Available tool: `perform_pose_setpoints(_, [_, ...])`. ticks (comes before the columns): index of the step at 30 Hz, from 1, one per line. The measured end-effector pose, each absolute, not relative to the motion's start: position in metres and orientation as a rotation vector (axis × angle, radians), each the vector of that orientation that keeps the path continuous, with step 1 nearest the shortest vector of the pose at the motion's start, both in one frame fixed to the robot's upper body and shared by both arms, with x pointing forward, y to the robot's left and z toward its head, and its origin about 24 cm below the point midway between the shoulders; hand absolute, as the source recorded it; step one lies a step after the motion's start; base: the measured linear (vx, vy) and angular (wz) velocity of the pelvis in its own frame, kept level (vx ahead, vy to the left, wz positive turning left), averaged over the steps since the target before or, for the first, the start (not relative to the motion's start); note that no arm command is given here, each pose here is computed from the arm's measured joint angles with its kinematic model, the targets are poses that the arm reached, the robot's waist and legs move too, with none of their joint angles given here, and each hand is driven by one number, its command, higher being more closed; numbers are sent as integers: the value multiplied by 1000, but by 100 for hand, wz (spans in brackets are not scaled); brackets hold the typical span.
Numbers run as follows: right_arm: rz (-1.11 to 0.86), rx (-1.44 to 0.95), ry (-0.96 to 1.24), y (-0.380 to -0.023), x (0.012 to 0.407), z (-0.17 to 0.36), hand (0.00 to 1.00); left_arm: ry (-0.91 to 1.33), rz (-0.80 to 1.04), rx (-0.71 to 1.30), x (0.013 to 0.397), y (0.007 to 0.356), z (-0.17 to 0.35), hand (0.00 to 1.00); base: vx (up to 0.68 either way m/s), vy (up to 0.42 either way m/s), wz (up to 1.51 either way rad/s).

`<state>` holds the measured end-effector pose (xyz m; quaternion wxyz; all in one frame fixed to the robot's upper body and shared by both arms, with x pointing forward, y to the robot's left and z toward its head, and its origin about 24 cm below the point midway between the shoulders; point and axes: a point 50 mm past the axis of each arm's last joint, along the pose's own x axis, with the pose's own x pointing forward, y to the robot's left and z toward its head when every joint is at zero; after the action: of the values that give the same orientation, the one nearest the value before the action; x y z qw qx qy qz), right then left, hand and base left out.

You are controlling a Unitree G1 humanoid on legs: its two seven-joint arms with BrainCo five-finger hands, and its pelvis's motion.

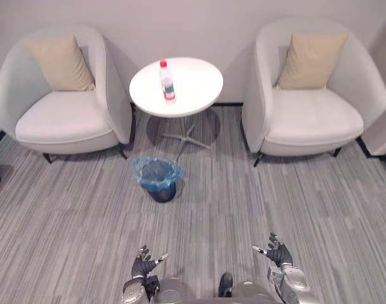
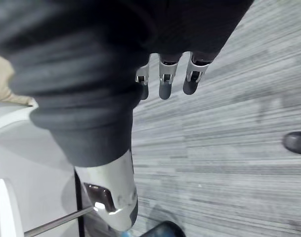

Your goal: Gather rubbish on tea table into small bin, then transfer packed bag to large trash can.

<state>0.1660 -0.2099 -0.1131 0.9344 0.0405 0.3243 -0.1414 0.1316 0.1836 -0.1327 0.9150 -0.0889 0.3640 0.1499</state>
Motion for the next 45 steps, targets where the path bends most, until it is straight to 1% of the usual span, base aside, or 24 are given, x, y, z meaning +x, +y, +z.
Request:
perform_pose_setpoints(3, [-320,93,649,-215,168,-111,0,715,298,-194,139,180,-128,0,354,103,-23])
perform_pose_setpoints(5, [-334,83,655,-221,165,-111,0,727,297,-202,135,177,-130,0,400,215,-18])
perform_pose_setpoints(8, [-313,103,668,-210,163,-114,0,741,306,-187,129,182,-131,0,389,178,-12])
perform_pose_setpoints(9, [-305,115,674,-205,161,-116,0,737,308,-162,131,190,-130,0,511,156,-26])
perform_pose_setpoints(11, [-302,109,671,-206,164,-115,0,747,302,-168,129,186,-132,0,454,180,-44])
perform_pose_setpoints(15, [-241,92,685,-196,163,-118,0,781,275,-123,122,191,-135,0,441,144,-7])
perform_pose_setpoints(17, [-232,94,685,-195,164,-118,0,774,274,-117,125,193,-134,0,359,27,20])
perform_pose_setpoints(19, [-234,91,692,-197,163,-119,0,763,270,-117,130,193,-133,0,428,-54,42])
perform_pose_setpoints(23, [-236,87,708,-198,161,-121,0,770,274,-124,128,191,-134,0,342,-158,48])
perform_pose_setpoints(25, [-241,86,719,-199,155,-123,0,773,280,-112,126,195,-134,0,414,-331,72])
perform_pose_setpoints(27, [-262,65,743,-208,144,-125,0,797,272,-128,123,187,-138,0,345,-326,73])
perform_pose_setpoints(30, [-273,69,725,-210,143,-122,0,801,260,-143,122,179,-139,0,278,-317,58])
perform_pose_setpoints(34, [-296,75,725,-211,141,-122,0,808,258,-148,120,177,-140,0,237,-191,34])
perform_pose_setpoints(39, [-346,79,701,-220,147,-118,0,768,239,-152,133,173,-134,0,160,15,34])
perform_pose_setpoints(42, [-330,99,705,-211,148,-120,0,766,245,-141,133,177,-133,0,208,95,11])
perform_pose_setpoints(45, [-323,102,699,-208,151,-119,0,773,247,-136,131,179,-134,0,166,64,20])
